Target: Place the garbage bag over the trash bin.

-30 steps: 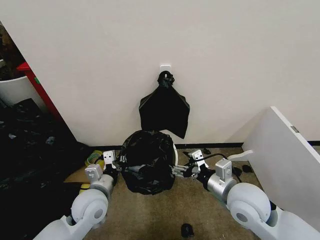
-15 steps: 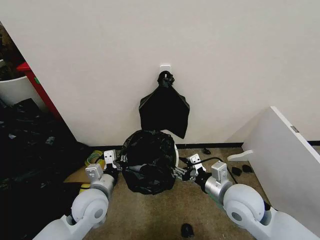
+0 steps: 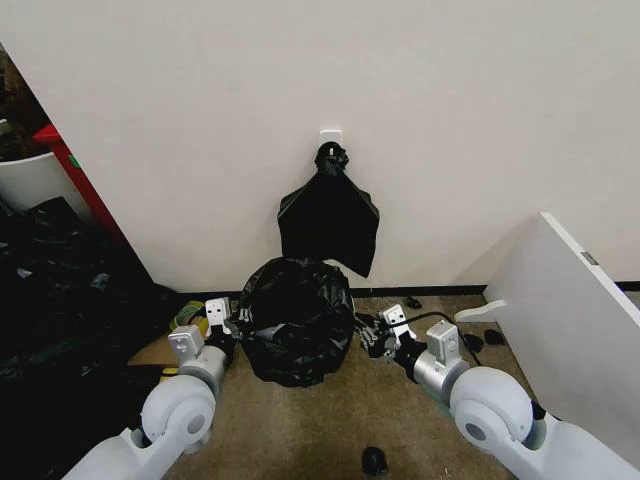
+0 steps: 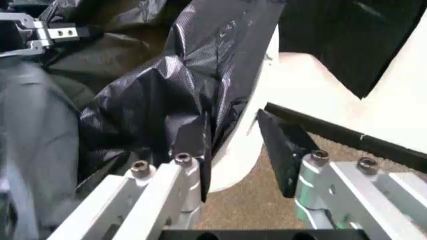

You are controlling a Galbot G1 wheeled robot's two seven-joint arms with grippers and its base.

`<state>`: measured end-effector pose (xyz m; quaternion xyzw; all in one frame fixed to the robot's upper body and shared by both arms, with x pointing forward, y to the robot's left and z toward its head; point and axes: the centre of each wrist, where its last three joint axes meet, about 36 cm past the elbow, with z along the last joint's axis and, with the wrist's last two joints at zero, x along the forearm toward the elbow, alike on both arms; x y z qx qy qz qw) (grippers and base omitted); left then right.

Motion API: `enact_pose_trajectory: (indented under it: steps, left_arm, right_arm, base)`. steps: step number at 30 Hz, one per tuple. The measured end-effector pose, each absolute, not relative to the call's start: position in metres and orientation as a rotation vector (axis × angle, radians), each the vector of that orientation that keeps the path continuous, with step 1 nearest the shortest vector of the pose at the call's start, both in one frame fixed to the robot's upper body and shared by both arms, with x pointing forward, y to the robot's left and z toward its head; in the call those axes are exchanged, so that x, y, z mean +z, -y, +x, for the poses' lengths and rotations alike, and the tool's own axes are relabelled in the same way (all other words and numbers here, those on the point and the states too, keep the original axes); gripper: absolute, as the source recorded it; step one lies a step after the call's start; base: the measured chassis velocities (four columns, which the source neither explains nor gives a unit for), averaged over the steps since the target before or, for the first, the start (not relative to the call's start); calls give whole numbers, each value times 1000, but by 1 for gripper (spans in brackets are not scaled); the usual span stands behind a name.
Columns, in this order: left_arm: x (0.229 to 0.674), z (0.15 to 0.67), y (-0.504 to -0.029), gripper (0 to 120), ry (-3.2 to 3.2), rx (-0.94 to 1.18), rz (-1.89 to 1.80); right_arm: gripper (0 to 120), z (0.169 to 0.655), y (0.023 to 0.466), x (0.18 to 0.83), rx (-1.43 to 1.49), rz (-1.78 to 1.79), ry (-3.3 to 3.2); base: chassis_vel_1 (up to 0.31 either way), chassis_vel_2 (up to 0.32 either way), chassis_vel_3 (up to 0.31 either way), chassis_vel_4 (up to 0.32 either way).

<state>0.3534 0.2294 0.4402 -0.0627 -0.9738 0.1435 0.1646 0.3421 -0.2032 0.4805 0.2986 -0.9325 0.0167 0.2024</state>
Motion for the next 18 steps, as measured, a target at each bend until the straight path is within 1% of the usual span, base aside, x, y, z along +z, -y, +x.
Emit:
enact_pose_trajectory:
  steps: [1,3,4,5,8,18]
  left_arm:
    - [440,353,-229,3,2775,409,-179]
    - [440,353,-230,3,2775,410,-177]
    - [440,353,-230,3,2775,410,-176]
    - [440,353,-230,3,2775,410,-176]
    - [439,353,-230,2,2772,411,-175]
    - [438,352,-233,2,2775,413,-166]
  right_arm:
    - [24,342,203,480,47,834,2603]
    - [13,340,203,483,54,832,2612]
    - [10,339,204,483,57,832,2615]
    - [10,339,204,483,57,832,2615]
    - [0,336,204,485,63,834,2623]
    - [0,338,207,487,61,793,2675]
  base:
    - [0,0,0,0]
    - [0,0,0,0]
    - [0,0,0,0]
    - [0,0,0,0]
    - [0,0,0,0]
    - [0,0,0,0]
